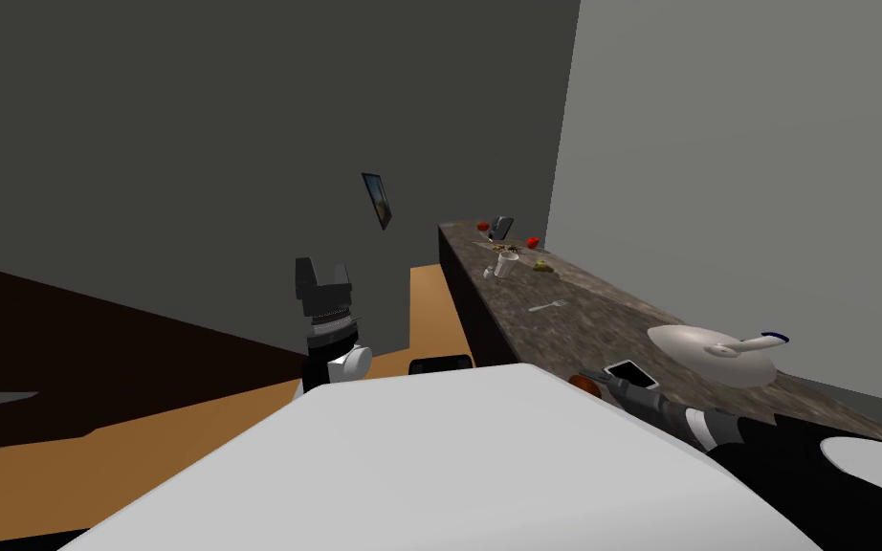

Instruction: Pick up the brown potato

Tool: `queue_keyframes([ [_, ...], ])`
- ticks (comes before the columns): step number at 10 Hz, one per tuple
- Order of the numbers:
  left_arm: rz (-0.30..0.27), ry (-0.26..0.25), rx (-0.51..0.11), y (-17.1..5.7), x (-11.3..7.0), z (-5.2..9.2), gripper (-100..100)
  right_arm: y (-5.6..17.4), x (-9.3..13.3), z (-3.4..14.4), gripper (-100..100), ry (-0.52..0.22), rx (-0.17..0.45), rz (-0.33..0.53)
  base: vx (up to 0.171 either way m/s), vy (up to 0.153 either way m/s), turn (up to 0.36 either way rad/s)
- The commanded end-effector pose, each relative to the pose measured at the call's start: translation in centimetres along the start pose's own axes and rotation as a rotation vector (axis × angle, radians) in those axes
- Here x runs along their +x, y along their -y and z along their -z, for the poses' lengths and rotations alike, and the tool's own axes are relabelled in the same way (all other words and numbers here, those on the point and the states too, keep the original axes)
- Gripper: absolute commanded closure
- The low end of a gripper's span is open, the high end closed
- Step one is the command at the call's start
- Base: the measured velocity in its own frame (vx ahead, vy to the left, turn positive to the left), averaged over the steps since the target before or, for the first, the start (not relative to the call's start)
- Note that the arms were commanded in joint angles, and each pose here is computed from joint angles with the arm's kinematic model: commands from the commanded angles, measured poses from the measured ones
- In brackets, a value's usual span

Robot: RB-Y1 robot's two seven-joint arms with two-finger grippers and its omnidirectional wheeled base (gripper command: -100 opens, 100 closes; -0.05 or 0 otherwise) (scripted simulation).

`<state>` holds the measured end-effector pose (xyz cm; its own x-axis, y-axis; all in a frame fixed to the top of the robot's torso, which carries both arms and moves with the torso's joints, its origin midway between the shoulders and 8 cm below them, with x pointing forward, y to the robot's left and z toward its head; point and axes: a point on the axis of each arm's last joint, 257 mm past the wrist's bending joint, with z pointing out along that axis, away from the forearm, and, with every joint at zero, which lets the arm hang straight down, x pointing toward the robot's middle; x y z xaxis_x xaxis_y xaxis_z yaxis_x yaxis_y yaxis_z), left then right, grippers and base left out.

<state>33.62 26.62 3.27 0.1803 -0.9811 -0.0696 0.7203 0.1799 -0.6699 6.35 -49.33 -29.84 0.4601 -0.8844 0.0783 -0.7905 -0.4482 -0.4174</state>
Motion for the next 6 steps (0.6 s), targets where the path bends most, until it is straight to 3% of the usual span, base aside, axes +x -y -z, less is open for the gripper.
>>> queue_keyframes([
  [1,0.000,0.000,0.000,0.0,0.0,0.0,0,-0.8,1.4,0.0,-100,-0.014,-0.017,0.013,-0.004,0.077,0.011],
  [3,0.000,0.000,0.000,0.0,0.0,0.0,0,-0.5,1.9,-0.3,-100,-0.005,-0.009,0.013,0.000,0.039,0.000],
  [6,0.000,0.000,0.000,0.0,0.0,0.0,0,-1.8,4.5,0.0,-100,-0.036,-0.022,0.025,-0.005,0.058,0.010],
])
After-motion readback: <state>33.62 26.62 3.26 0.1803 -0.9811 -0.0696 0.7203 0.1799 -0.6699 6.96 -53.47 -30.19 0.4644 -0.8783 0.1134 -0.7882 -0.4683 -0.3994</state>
